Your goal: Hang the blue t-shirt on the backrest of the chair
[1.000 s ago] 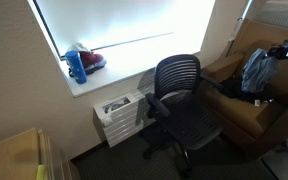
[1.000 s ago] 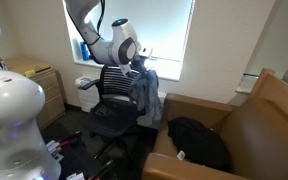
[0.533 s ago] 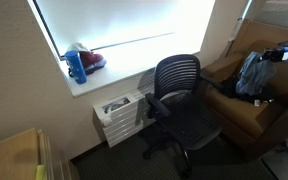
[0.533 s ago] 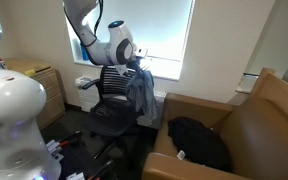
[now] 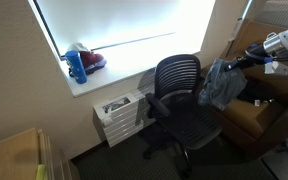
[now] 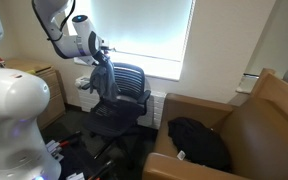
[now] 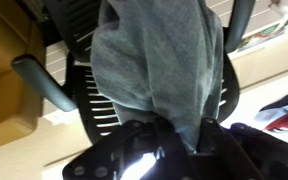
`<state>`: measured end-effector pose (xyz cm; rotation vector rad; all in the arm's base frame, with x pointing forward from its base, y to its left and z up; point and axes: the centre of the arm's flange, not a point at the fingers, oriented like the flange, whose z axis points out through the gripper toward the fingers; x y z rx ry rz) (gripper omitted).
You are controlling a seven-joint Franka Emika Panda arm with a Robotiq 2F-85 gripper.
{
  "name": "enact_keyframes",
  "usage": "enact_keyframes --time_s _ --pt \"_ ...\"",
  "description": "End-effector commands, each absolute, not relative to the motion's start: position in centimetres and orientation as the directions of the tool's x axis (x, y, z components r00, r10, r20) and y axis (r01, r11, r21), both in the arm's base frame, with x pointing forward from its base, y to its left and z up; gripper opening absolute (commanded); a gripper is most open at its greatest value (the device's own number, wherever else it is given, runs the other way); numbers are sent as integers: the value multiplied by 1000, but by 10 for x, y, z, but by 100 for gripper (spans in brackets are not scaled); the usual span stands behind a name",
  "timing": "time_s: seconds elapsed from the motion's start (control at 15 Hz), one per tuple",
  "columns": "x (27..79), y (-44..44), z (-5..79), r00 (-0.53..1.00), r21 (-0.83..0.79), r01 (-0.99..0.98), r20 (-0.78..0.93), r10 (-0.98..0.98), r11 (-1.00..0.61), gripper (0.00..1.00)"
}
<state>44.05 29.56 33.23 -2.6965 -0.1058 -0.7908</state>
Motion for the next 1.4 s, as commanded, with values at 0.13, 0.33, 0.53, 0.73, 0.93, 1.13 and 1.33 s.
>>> enact_keyframes --time_s 0.13,0.33,0.53,0.73,0.93,1.13,1.33 --pt "501 357 371 683 -317 346 730 6 -883 5" --pt "496 341 386 685 -327 334 729 -11 -884 22" --pt "504 341 380 671 -324 344 741 -10 -881 22" --pt "521 358 375 639 -349 368 768 -39 -862 5" --pt "548 417 376 541 -357 479 839 -50 -802 5" --pt "560 481 399 474 -331 581 880 -21 -743 5" --pt "574 529 430 356 -262 645 934 -22 -718 5"
